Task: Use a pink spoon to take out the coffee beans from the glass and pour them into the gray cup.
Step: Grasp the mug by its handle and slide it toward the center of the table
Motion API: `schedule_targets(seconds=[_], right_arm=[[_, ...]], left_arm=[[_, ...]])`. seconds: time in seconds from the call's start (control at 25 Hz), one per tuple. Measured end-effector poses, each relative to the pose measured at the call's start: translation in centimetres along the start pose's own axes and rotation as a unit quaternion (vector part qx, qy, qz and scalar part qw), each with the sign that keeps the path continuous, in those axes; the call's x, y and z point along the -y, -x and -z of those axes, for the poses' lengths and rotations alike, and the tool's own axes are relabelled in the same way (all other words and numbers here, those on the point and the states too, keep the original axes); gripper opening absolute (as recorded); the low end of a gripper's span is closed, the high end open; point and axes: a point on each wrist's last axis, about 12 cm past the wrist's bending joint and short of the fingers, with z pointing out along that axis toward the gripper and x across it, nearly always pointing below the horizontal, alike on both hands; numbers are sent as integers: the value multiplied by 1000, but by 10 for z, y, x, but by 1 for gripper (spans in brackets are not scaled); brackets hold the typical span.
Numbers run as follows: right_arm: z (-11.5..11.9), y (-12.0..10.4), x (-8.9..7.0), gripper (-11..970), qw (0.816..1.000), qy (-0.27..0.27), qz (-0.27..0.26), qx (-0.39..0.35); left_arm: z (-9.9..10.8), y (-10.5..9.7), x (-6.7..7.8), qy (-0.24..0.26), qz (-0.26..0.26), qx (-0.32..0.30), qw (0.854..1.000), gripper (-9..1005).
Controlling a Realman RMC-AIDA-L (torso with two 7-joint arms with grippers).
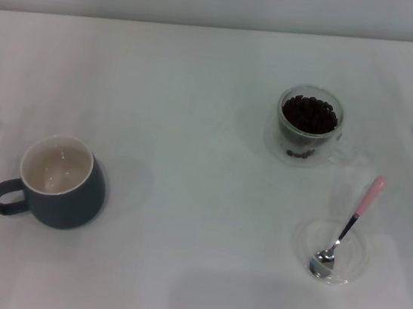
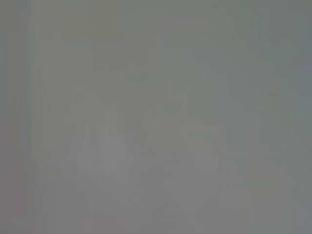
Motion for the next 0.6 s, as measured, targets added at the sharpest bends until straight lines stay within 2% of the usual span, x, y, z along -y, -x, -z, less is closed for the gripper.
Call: schedule_targets(seconds=[0.6], right_arm=[[2,5,7,741,1000,-3,8,12]], left_arm=[[1,1,1,1,2,5,1000,892]])
